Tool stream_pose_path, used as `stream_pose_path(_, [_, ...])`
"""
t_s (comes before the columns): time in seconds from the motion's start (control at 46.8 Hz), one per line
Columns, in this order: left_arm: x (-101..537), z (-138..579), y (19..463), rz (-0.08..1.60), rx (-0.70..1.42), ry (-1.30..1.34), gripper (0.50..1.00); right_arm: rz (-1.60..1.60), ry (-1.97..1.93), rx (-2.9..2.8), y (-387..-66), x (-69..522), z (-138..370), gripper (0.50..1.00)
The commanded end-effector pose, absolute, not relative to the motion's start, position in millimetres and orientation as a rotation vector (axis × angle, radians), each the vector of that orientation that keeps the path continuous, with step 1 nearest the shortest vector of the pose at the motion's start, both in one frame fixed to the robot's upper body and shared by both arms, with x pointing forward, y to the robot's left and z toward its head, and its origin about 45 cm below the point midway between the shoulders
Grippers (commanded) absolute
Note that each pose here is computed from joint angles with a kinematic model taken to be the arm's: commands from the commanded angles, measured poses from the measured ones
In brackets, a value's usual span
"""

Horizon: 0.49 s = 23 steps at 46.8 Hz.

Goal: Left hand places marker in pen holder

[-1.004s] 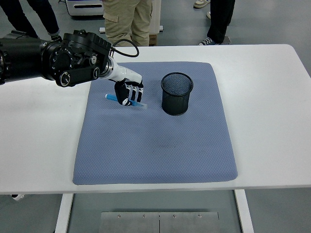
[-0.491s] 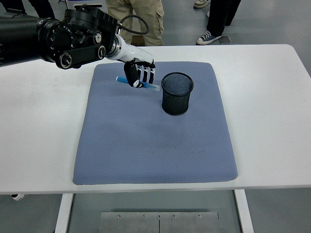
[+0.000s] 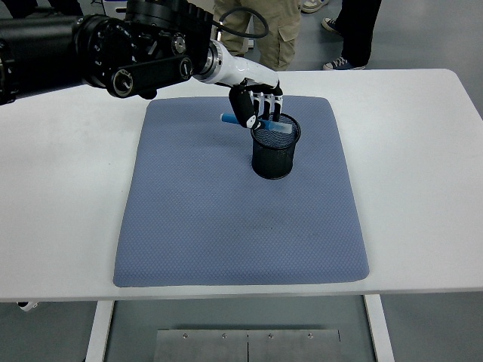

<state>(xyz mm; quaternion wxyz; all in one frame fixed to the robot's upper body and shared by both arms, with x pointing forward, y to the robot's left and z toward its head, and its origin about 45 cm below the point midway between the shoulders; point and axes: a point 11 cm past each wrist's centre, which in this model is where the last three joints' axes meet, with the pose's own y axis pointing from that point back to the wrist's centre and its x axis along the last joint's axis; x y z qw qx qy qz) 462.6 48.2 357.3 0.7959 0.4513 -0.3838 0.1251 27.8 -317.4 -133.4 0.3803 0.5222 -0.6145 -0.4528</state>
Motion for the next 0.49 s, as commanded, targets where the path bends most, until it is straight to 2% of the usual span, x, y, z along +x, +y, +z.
stream_pose_path(0.0, [461.1,359.8,41.9,0.273,0.946,-0.824,0.500,-1.155,-1.570,1.335,-317.4,28.4,-133.3,1.000])
stream_pose_path(0.256, [456.1,358.9,20.3,0.288,0.862,-0.778,0.500,-1.156,-1.568,1.334,-317.4,28.3,-133.3,1.000])
stream_pose_path(0.47, [462.9,353.6,23.1,0.351,0.822,-0.739,0.500,-1.155,-1.570,1.335,-317.4,28.4,-133.3,1.000])
